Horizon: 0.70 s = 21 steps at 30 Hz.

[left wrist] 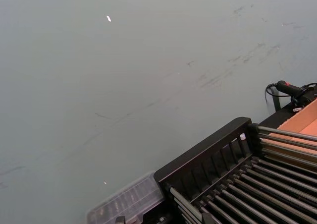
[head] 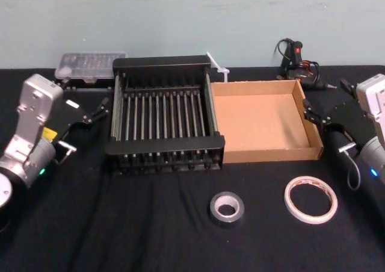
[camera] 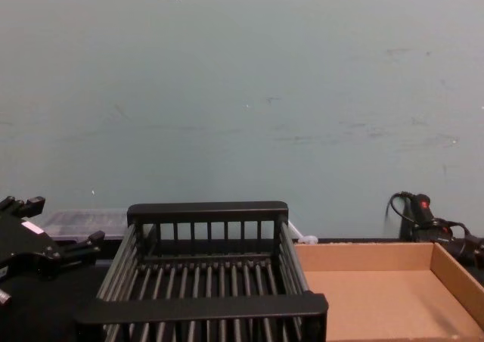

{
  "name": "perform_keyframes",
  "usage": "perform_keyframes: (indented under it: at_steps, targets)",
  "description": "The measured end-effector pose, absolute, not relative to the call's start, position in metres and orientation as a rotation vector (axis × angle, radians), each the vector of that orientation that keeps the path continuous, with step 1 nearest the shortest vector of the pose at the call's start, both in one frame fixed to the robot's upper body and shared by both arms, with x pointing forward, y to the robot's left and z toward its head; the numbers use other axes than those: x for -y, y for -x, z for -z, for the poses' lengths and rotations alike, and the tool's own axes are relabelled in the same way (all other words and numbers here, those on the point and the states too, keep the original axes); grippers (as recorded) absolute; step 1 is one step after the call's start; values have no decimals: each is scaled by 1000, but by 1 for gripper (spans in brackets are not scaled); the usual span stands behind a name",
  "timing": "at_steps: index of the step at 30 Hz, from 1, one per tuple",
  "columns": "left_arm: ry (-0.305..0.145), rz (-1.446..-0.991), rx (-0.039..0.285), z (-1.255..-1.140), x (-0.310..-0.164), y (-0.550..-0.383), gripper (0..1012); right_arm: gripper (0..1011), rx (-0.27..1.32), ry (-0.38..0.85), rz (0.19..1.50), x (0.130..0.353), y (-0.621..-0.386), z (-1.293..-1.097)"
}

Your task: Pick up the white tape and place it into the black box , Pick up the silver tape and place it into the brown box.

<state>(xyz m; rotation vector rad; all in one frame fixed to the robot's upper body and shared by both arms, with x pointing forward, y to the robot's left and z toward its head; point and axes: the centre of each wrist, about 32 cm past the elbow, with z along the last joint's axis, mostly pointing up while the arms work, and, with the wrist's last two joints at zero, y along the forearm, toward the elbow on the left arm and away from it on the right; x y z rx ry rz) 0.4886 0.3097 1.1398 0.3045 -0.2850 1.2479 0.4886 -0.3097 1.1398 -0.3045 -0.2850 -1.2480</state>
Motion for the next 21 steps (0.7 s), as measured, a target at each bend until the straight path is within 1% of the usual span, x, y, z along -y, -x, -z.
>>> perform_keyframes:
  at_steps: [21]
  targets:
    - [-304,-1248,285,-1140,-310,-489,1001,1002,285,305,1248,310,-489,-1140]
